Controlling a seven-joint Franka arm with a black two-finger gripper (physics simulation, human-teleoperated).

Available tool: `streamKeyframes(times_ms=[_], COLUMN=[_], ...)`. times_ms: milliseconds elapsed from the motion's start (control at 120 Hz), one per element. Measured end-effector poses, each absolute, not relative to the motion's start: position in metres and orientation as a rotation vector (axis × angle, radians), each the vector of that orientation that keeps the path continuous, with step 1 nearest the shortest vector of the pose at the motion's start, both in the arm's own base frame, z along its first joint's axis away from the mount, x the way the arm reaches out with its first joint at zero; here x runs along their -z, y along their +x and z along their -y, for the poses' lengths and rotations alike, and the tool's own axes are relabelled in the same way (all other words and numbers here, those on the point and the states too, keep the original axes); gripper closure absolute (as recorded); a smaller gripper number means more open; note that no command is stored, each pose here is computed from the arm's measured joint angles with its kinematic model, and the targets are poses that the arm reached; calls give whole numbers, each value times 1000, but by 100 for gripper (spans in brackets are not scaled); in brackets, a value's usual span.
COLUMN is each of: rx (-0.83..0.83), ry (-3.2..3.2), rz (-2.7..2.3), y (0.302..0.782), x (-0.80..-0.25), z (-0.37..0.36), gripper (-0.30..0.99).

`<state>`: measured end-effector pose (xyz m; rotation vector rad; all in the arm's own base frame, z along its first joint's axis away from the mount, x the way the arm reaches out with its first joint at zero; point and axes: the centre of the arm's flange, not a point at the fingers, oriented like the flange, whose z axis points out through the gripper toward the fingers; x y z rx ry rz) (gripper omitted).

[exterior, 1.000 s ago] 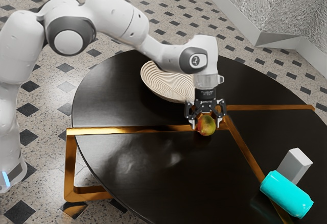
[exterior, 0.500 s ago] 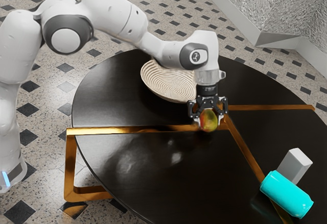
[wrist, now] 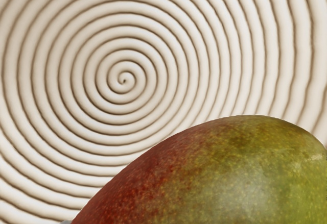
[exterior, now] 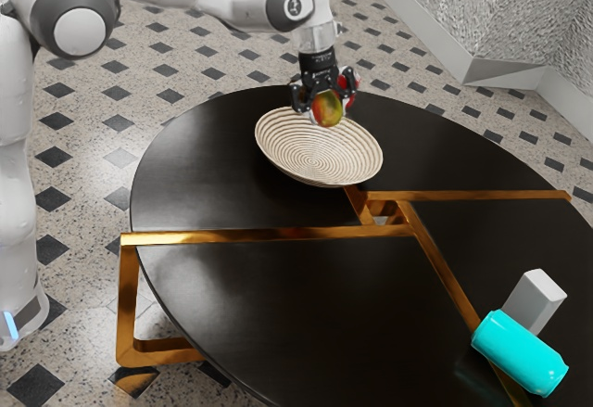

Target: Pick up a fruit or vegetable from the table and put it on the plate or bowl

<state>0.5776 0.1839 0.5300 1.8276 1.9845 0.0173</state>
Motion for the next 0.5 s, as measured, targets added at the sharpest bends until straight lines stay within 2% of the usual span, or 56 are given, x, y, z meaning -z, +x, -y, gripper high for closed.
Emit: streamKeyframes(times_ms=[133, 167, 250, 433, 458, 500], rx=[16, 20, 23, 7, -7, -125], ry=[1823, 1827, 1834, 1837, 1817, 1858], rz=[-2003, -1999, -1989, -1981, -1976, -1960], y=[578, 579, 580, 577, 577, 580], x=[-518, -518, -519, -524, -533, -587], z=[-189, -186, -182, -187, -189, -184], gripper=[34, 25, 14, 4, 3, 3])
